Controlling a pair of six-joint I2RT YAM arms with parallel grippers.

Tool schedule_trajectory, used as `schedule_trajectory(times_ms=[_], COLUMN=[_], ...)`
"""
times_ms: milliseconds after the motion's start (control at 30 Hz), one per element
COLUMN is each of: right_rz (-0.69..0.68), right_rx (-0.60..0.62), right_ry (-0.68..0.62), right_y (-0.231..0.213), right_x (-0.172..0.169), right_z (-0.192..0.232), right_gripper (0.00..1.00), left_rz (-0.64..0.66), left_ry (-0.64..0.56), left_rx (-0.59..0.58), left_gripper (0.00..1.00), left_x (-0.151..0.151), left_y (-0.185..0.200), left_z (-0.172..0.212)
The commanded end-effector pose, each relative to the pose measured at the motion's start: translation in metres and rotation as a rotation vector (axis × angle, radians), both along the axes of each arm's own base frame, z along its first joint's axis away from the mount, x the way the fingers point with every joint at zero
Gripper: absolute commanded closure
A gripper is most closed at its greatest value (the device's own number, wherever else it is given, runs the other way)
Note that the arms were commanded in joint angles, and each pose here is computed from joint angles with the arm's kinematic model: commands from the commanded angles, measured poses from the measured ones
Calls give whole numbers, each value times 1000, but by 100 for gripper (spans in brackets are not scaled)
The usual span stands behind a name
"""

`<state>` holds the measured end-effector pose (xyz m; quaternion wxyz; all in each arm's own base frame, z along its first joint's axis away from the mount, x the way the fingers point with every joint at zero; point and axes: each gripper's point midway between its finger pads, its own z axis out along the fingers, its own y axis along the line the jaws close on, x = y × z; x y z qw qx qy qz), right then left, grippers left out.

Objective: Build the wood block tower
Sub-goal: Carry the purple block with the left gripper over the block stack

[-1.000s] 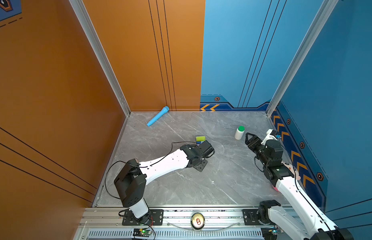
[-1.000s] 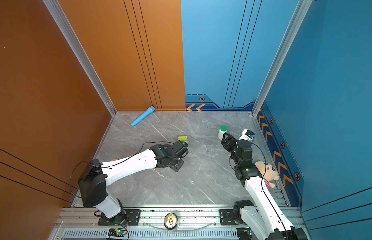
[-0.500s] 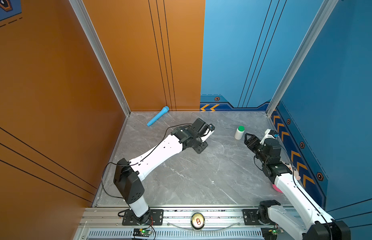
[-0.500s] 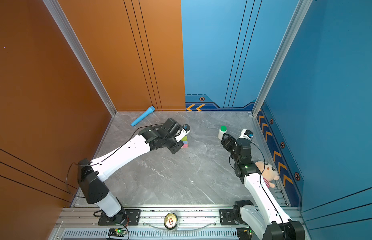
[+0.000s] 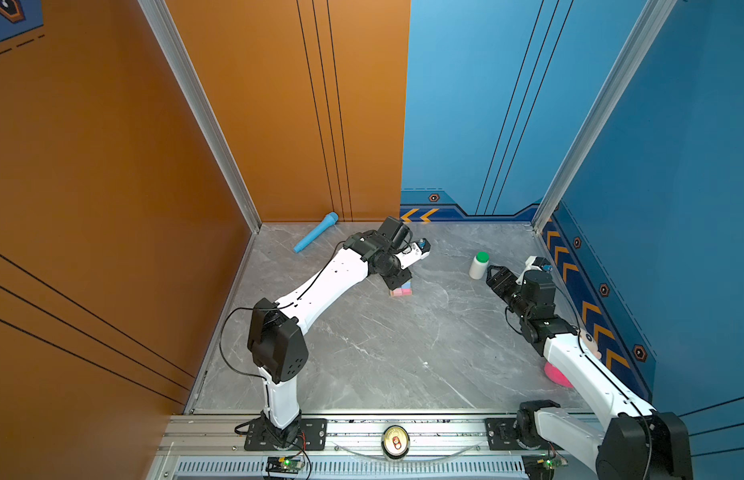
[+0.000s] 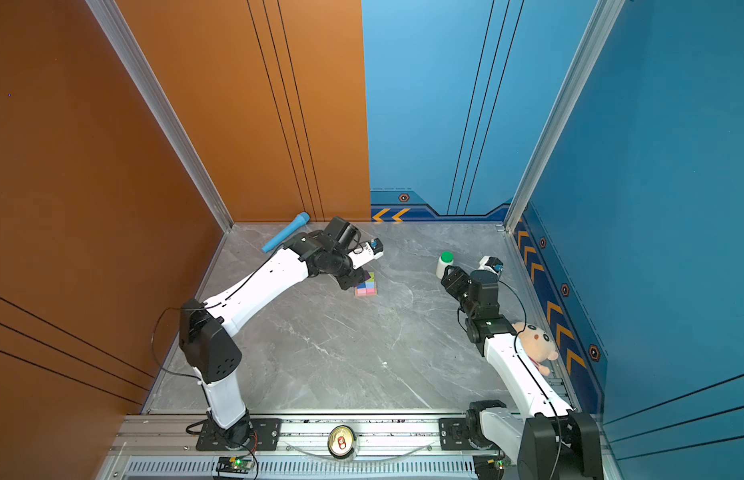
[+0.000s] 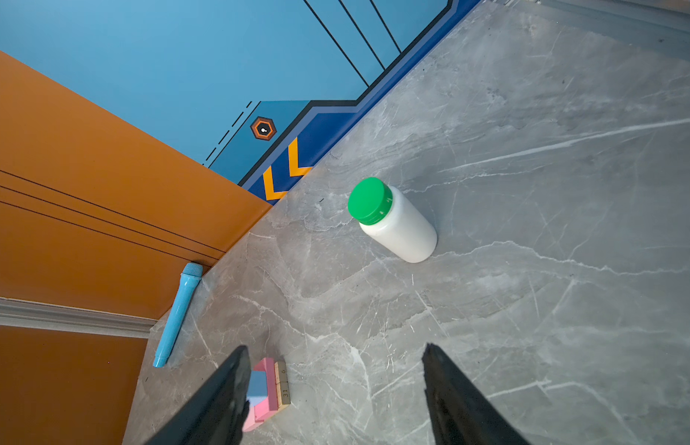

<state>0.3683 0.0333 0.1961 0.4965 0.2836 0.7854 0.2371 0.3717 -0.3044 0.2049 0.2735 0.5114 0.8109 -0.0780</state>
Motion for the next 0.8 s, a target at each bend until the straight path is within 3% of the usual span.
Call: schedule_trajectory(times_ms=[0, 333, 767], right_rz=[10, 12, 39], right_rx=[1, -1, 13], right_ry=[-43, -23, 0], right_y=[0, 1, 8], right_x=[9, 19, 30], right_z=[15, 9, 1], right_gripper=[28, 28, 29], left_rz=[-87, -179, -240], left_ry=[-5, 105, 53], left_rx=[-9, -119, 7], left_gripper=[87, 83, 84], left_x=[9, 33, 44], left_y=[-5, -6, 2], left_z=[0, -13, -39])
